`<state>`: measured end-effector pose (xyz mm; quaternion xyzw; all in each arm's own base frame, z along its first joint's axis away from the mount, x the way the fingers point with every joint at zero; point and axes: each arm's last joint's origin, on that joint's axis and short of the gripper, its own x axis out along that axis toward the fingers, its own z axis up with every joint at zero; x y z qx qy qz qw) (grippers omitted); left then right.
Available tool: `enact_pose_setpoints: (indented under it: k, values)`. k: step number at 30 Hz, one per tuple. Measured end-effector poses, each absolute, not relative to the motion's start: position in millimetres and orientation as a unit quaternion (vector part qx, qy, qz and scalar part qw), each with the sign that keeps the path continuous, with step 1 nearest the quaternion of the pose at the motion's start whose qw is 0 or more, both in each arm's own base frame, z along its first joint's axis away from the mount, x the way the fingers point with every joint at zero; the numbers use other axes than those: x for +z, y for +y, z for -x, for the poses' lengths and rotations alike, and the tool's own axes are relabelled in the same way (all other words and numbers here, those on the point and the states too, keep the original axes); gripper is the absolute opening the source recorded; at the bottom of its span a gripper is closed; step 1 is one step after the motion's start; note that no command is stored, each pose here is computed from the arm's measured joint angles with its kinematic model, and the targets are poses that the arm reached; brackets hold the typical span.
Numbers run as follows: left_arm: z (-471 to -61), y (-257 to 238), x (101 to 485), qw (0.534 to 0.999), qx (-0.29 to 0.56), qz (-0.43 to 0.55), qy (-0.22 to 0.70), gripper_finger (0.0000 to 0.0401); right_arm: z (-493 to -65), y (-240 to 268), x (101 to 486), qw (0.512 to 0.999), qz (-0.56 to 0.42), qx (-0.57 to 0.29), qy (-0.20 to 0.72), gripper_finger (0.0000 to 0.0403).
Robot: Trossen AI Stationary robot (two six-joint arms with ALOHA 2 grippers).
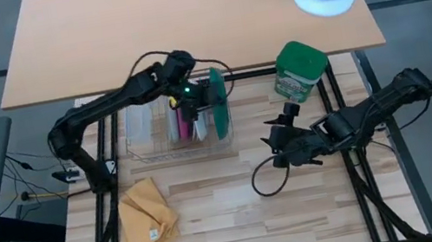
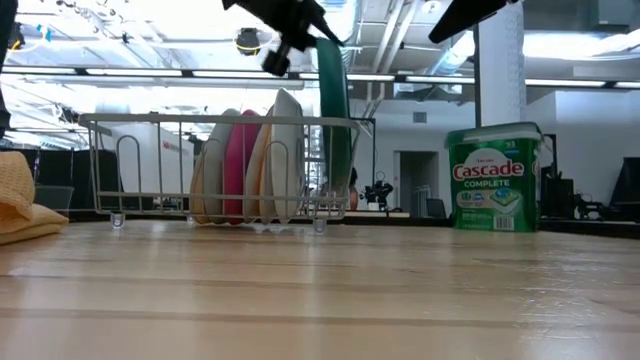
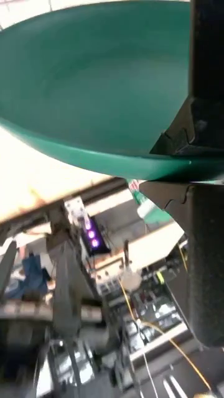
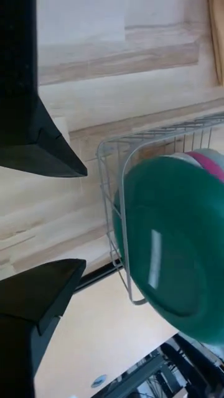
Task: Sort dishes
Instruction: Put the green plate into the dish rack, then return to Home Position
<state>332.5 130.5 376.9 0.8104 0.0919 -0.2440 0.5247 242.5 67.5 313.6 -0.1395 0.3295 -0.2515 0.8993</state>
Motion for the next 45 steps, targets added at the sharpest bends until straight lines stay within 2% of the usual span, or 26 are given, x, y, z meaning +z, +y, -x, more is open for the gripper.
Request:
enact_pose_setpoints:
  k: [6, 10, 17, 20, 27, 31, 39, 45]
  values:
    - [-353, 142, 350, 0.525, -0.247, -0.800, 0.153, 0.0007, -242, 69, 314, 0.901, 0.138, -0.249, 0.328, 0.0226]
    - [-362, 147, 339, 0.568, -0.223, -0.764, 0.211, 0.0011, -242, 71, 314, 0.901, 0.140, -0.245, 0.328, 0.0225]
    - [-365, 149, 336, 0.607, -0.212, -0.732, 0.224, 0.0017, -242, 71, 314, 0.901, 0.141, -0.246, 0.328, 0.0226]
    - [-364, 148, 338, 0.626, -0.203, -0.718, 0.225, 0.0042, -242, 71, 314, 0.901, 0.141, -0.245, 0.328, 0.0225]
    - [-358, 142, 354, 0.663, -0.173, -0.696, 0.214, 0.0139, -242, 71, 314, 0.901, 0.141, -0.246, 0.328, 0.0225]
    - [-352, 137, 363, 0.670, -0.162, -0.693, 0.212, 0.0173, -241, 71, 314, 0.901, 0.142, -0.246, 0.329, 0.0226]
    - [-337, 123, 388, 0.686, -0.111, -0.683, 0.226, 0.0185, -242, 71, 314, 0.901, 0.141, -0.246, 0.329, 0.0226]
    - [-326, 103, 405, 0.732, -0.076, -0.640, 0.221, 0.0185, -241, 71, 313, 0.900, 0.143, -0.246, 0.331, 0.0225]
